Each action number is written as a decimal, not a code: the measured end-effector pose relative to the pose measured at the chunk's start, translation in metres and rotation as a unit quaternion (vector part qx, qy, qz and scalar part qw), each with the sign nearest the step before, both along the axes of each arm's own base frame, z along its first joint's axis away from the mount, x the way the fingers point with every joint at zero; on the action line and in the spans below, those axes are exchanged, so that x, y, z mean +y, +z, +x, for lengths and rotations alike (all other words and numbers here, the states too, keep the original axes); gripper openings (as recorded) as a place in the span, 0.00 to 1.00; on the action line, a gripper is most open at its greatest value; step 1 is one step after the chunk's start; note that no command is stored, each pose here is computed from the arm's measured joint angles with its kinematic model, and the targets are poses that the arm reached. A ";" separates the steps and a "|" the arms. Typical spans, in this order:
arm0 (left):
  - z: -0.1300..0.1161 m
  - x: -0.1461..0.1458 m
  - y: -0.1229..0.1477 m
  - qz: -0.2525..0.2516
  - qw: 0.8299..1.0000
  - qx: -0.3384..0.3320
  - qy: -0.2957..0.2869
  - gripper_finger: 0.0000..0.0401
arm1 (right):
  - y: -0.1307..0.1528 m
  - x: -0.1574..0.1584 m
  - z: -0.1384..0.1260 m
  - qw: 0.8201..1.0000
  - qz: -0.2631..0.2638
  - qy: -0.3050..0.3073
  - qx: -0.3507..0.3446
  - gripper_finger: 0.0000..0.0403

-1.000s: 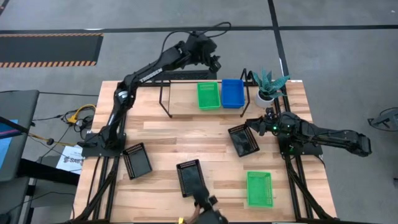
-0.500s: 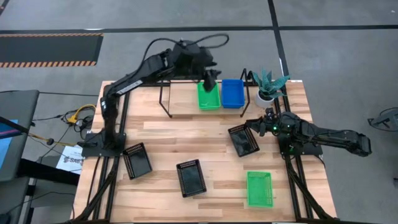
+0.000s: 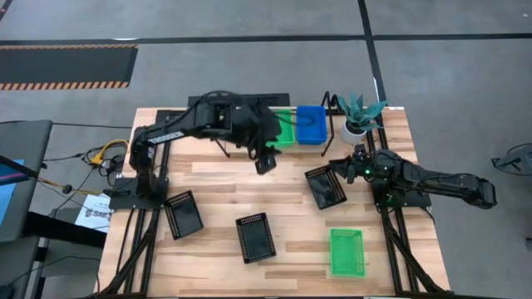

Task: Stack baskets on shelf by color
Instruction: Put the top left black bin on the shelf

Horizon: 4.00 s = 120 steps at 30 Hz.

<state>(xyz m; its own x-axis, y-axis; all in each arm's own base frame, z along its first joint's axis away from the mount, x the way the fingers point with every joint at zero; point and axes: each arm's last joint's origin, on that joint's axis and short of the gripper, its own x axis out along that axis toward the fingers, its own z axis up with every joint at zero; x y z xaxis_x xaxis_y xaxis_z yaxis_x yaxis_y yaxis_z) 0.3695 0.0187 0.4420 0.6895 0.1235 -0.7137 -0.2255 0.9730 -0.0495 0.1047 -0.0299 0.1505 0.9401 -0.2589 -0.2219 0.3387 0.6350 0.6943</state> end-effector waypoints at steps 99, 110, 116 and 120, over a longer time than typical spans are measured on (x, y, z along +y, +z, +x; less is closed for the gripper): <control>-0.231 -0.078 -0.110 -0.220 0.909 0.049 0.351 0.44 | 0.218 0.023 -0.071 0.948 -0.258 0.034 -0.183 0.56; -0.230 -0.086 -0.200 -0.224 0.910 0.212 0.276 0.44 | 0.218 0.022 -0.071 0.950 -0.253 0.029 -0.182 0.56; -0.239 -0.080 -0.228 -0.190 0.903 0.258 0.286 0.44 | 0.218 0.022 -0.071 0.949 -0.256 0.029 -0.181 0.56; -0.241 -0.077 -0.242 -0.179 0.903 0.266 0.287 0.44 | 0.218 0.022 -0.071 0.949 -0.256 0.030 -0.181 0.56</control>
<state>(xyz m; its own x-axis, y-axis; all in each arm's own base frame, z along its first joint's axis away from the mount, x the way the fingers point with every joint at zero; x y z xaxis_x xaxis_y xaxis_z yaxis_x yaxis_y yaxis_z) 0.1289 -0.0584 0.2001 0.1338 0.0476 -0.9899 -0.7716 0.6318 -0.0740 0.0334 -0.0075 0.3684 0.9471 -0.1889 0.2594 0.0887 0.9310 0.3541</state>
